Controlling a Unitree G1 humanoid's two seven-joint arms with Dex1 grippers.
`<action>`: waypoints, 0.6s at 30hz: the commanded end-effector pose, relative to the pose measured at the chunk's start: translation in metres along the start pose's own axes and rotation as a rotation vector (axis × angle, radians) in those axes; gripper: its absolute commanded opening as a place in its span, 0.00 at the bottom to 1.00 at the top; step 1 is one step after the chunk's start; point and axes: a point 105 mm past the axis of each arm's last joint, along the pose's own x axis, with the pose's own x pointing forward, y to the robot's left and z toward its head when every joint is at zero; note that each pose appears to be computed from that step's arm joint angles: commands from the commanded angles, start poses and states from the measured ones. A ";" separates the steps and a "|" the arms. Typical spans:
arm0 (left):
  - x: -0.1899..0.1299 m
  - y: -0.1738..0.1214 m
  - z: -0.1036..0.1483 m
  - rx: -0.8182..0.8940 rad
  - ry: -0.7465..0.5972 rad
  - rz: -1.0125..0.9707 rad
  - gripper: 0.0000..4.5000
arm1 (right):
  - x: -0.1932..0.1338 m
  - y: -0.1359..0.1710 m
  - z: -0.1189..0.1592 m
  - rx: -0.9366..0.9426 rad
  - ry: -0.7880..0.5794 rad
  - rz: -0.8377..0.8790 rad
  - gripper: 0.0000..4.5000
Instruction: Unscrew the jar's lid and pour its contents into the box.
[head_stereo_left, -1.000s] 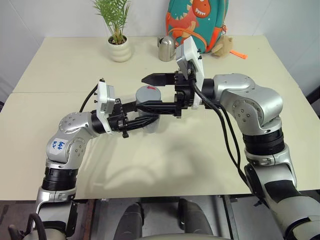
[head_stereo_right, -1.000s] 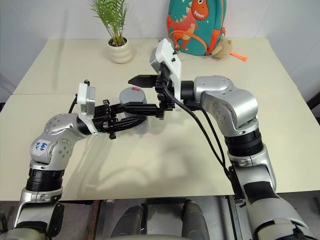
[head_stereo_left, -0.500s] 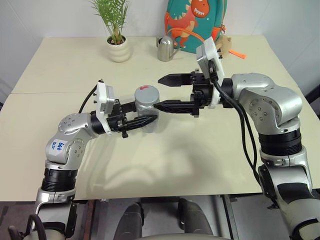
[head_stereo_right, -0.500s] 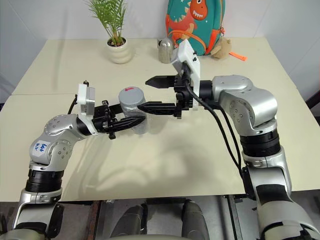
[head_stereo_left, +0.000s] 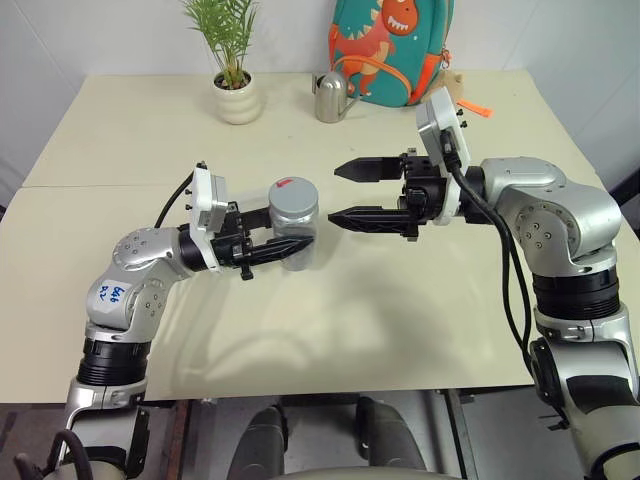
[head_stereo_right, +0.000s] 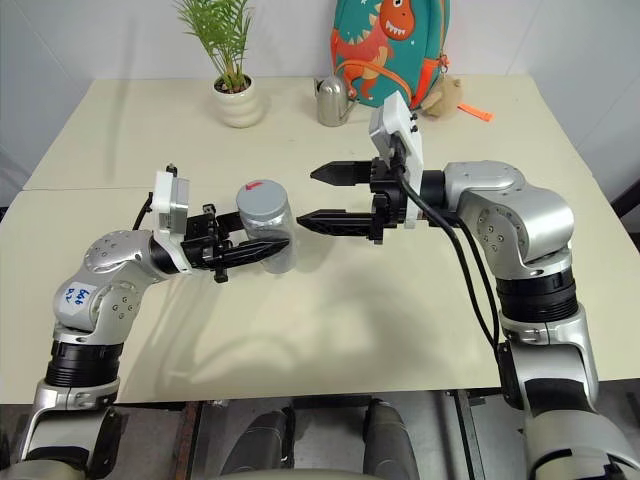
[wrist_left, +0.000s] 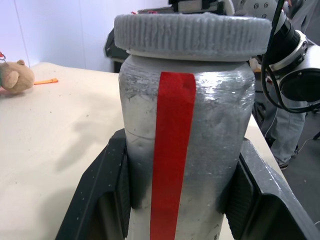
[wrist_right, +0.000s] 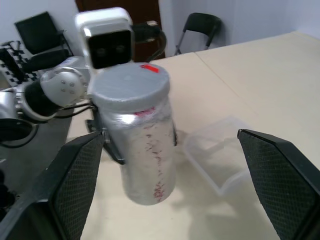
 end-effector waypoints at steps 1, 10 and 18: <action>-0.001 -0.004 0.011 0.040 -0.021 -0.016 0.43 | 0.003 0.016 0.023 -0.069 -0.061 0.059 0.99; 0.002 -0.004 0.010 0.034 -0.026 -0.026 0.43 | 0.041 0.019 0.029 -0.115 -0.049 0.070 0.99; 0.005 -0.004 0.011 0.033 -0.029 -0.037 0.43 | 0.056 0.017 0.026 -0.128 -0.044 0.076 0.99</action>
